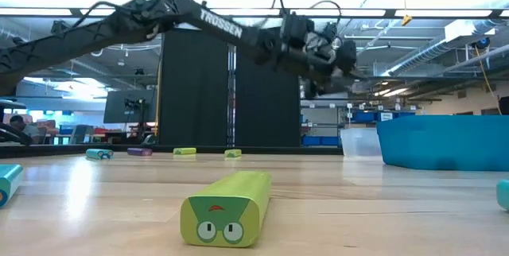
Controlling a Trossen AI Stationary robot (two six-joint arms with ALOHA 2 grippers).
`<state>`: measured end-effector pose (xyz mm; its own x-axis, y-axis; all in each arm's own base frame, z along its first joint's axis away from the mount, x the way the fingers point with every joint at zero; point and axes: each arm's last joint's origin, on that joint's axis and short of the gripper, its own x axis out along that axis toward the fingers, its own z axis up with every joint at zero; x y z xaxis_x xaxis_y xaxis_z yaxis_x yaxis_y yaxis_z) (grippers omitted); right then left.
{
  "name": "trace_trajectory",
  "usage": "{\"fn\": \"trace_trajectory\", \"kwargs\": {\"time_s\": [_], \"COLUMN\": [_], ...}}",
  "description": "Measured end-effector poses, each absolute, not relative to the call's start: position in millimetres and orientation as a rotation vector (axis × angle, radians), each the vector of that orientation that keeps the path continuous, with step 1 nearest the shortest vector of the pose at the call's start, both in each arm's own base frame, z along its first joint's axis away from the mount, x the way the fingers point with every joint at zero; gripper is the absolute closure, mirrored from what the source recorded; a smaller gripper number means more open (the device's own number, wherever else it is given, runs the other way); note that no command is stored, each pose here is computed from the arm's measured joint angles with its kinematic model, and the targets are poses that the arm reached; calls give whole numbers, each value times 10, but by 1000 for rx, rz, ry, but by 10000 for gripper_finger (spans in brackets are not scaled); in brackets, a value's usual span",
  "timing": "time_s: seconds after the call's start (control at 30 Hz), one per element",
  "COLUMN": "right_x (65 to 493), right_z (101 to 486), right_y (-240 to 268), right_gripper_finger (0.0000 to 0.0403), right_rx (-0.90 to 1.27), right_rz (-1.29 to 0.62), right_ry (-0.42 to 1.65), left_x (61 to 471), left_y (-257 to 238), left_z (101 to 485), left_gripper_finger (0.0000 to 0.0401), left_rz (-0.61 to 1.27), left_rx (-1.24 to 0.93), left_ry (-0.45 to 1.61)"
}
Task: Sort blocks
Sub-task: Put the light green block into the yellow bin
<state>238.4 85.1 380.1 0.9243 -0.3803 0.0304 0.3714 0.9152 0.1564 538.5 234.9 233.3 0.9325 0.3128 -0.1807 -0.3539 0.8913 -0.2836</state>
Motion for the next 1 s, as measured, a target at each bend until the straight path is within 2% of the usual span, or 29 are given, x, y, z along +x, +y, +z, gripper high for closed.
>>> {"fn": "trace_trajectory", "kwargs": {"time_s": [0.13, 0.27, 0.33, 0.47, 0.63, 0.73, 1.0], "right_x": [2384, 2391, 2403, 2457, 2585, 2706, 3124], "right_z": [3801, 3801, 3796, 3758, 3682, 3592, 3146], "right_y": [851, 832, 819, 799, 670, 476, -208], "right_gripper_finger": [166, 166, 168, 173, 182, 192, 228], "right_rx": [149, 126, 123, 111, 129, 169, 355], "right_rz": [-387, -395, -402, -418, -497, -574, -551], "right_ry": [-60, -56, -55, -42, -33, -15, 126], "left_x": [5254, 5136, 5055, 4754, 4066, 3590, 2453], "left_y": [2334, 2267, 2221, 2097, 1820, 1607, 1096], "left_z": [2544, 2669, 2725, 2765, 2754, 2744, 2681], "left_gripper_finger": [211, 337, 383, 388, 390, 390, 391], "left_rz": [418, 388, 370, 379, 436, 456, 496], "left_rx": [-231, -193, -182, -175, -173, -183, -240], "left_ry": [209, 226, 198, 133, 35, -9, -59]}}
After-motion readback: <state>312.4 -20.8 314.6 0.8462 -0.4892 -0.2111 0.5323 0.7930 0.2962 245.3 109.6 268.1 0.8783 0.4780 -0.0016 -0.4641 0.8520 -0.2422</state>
